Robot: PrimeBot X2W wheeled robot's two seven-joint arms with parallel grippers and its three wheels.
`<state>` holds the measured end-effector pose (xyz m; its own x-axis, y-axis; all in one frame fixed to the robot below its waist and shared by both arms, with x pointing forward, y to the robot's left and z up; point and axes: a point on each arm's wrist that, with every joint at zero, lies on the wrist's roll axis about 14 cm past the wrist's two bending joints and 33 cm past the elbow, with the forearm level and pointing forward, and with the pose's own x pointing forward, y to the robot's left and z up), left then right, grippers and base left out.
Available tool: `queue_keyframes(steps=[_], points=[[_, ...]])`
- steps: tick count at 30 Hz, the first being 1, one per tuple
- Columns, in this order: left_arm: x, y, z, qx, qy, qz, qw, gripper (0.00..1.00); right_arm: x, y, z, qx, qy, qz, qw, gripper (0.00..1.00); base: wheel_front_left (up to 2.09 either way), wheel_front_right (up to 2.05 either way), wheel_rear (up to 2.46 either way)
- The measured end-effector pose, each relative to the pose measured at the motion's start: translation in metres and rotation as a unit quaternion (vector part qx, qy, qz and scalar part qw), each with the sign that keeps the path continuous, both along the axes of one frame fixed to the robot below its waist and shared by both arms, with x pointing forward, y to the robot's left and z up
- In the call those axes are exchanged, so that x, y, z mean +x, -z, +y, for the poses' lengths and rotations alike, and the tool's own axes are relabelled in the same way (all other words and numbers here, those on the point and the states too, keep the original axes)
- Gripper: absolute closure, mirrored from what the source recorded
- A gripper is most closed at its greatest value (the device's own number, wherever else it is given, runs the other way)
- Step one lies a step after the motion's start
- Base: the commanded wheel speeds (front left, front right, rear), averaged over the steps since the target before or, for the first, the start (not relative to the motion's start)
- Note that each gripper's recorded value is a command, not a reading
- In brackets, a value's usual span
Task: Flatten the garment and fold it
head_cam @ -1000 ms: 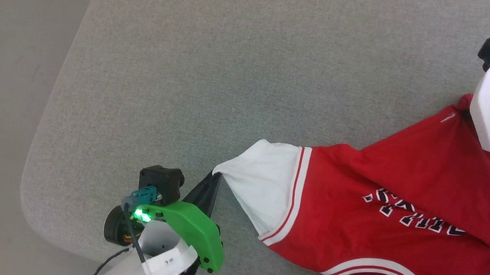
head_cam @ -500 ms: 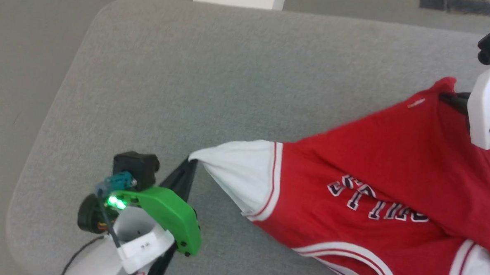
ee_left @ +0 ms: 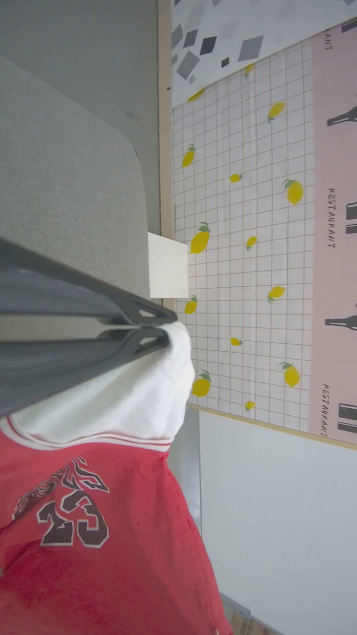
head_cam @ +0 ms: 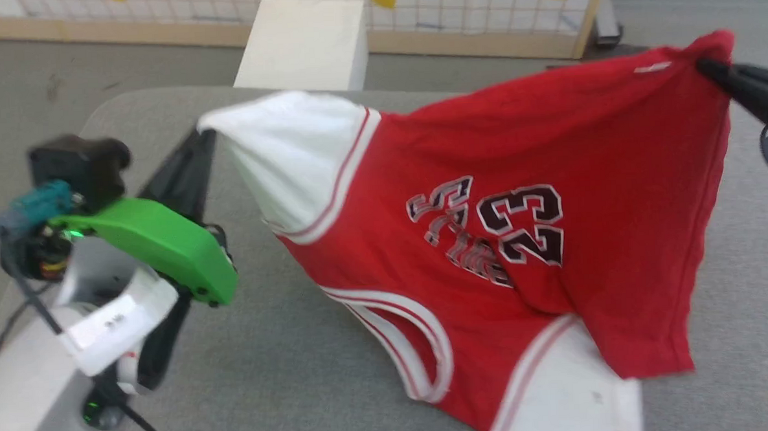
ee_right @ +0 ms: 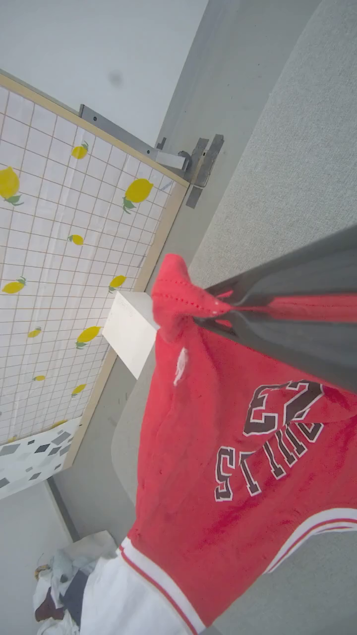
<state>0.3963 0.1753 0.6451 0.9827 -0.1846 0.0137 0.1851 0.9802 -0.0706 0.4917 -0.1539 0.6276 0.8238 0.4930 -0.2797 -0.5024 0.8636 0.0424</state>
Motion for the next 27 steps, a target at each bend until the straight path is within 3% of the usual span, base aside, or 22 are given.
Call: queue_keyframes(steps=[10,18,26,27], points=[[-0.006,-0.123,-0.016,0.008,0.033,-0.176,0.984,1.00,-0.041,-0.093,-0.038,0.041,0.037,-0.128,0.990,1.00,0.00,0.00,0.00],[-0.002,-0.194,-0.029,0.015,0.062,-0.274,0.960,1.00,-0.048,-0.126,-0.049,0.057,0.051,-0.179,0.981,1.00,0.00,0.00,0.00],[0.060,-0.213,-0.031,0.033,0.076,-0.269,0.960,1.00,-0.012,-0.142,-0.049,0.039,0.061,-0.216,0.974,1.00,0.00,0.00,0.00],[0.096,-0.214,-0.031,0.041,0.078,-0.256,0.963,1.00,0.014,-0.148,-0.049,0.035,0.066,-0.227,0.971,1.00,0.00,0.00,0.00]])
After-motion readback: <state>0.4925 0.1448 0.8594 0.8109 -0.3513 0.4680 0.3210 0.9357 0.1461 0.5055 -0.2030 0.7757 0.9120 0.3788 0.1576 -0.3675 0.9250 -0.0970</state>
